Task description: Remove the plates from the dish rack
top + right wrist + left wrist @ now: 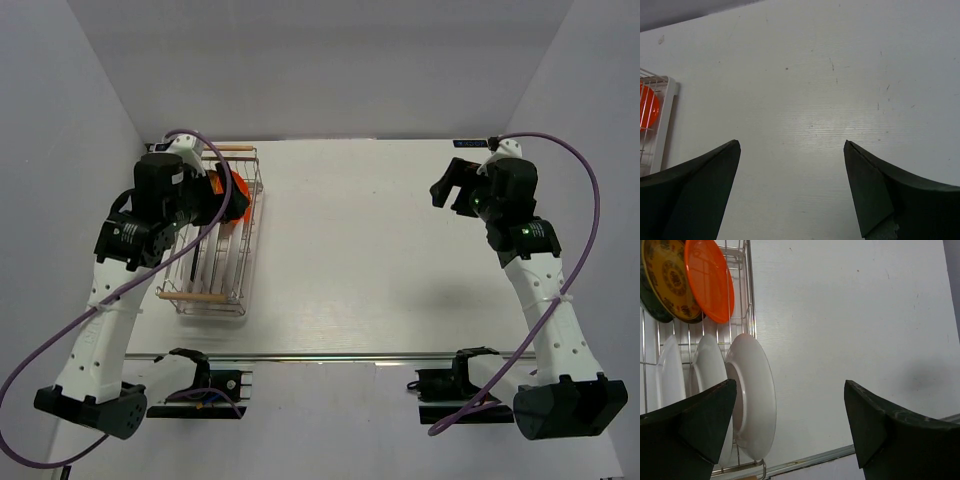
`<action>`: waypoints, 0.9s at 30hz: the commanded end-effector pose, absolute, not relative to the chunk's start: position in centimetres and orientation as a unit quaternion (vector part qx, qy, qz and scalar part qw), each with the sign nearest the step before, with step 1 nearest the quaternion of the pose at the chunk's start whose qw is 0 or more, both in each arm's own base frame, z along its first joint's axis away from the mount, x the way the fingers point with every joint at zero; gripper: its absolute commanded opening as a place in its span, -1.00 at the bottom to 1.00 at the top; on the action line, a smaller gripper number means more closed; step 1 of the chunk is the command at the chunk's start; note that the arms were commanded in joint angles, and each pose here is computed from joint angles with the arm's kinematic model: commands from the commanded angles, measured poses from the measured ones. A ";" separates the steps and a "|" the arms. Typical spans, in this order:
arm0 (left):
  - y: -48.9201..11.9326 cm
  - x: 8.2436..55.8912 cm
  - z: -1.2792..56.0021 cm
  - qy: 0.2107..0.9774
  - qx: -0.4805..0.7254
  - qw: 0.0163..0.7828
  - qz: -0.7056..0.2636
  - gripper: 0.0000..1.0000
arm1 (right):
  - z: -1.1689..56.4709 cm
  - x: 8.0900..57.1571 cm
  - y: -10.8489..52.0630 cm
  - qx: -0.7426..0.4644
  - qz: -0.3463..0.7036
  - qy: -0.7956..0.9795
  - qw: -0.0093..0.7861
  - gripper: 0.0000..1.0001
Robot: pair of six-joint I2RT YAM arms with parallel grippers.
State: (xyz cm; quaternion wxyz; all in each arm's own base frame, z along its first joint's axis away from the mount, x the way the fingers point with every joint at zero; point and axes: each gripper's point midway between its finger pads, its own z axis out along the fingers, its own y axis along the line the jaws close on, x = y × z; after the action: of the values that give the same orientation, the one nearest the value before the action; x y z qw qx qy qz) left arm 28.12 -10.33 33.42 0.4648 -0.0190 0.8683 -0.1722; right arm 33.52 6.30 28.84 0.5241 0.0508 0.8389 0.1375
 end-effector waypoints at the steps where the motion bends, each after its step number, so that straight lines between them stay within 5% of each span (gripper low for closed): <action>1: -11.6 28.2 32.7 0.876 0.015 0.442 -0.193 0.96 | 30.7 33.5 6.5 0.055 0.154 0.815 0.556 0.79; 27: -11.2 28.8 26.5 0.937 -0.026 0.347 -0.024 0.84 | 25.4 34.9 6.7 0.064 0.142 0.863 0.480 0.79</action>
State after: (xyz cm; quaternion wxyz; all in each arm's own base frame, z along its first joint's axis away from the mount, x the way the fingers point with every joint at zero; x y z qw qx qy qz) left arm 29.00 -12.46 25.10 0.3270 -0.0004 0.9433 -0.0573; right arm 34.60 6.87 24.00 0.4663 0.0603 0.8711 0.1421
